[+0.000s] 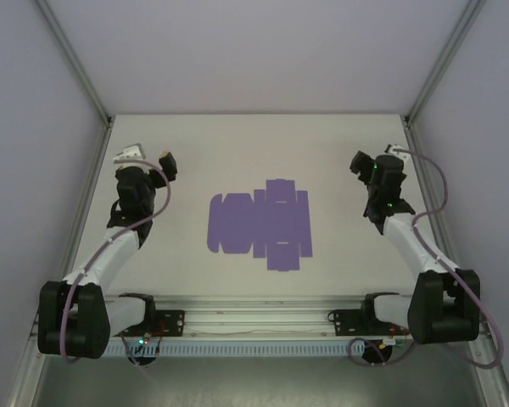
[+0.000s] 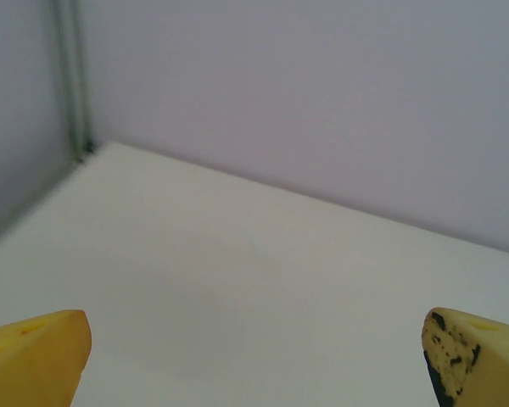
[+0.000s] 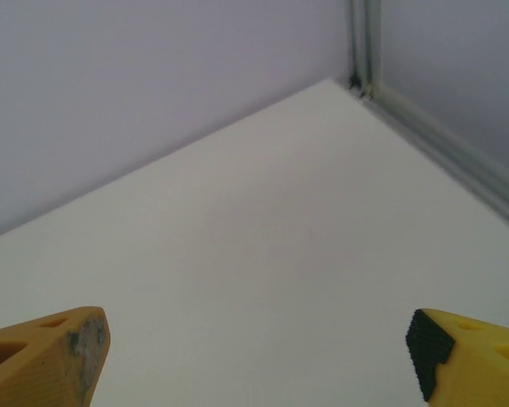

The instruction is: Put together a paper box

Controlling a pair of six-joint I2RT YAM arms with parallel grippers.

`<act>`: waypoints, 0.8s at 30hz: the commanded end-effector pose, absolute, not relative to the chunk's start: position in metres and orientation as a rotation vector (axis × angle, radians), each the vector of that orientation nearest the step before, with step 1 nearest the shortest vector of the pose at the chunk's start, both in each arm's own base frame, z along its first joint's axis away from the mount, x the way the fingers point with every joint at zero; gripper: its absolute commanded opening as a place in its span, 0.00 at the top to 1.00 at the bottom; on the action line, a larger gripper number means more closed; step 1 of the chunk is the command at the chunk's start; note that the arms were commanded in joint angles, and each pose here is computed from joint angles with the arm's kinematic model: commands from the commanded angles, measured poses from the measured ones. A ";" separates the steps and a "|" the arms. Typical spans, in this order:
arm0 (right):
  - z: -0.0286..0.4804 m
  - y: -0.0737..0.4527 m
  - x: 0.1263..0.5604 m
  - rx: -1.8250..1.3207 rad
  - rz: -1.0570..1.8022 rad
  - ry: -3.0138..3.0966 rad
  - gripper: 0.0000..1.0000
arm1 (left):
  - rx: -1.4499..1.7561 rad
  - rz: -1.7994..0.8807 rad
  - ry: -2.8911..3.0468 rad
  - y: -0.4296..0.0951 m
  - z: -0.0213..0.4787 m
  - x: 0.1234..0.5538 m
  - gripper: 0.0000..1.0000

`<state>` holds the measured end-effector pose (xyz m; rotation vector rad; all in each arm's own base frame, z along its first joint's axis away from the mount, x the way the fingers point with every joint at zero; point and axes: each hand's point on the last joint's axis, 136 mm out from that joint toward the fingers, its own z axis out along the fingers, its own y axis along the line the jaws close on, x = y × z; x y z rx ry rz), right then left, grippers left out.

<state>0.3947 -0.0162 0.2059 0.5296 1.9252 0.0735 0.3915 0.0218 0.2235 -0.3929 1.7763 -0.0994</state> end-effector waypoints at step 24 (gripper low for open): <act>0.019 0.156 0.342 0.455 0.354 2.804 0.61 | -0.441 -0.822 2.799 -0.153 0.033 0.333 0.01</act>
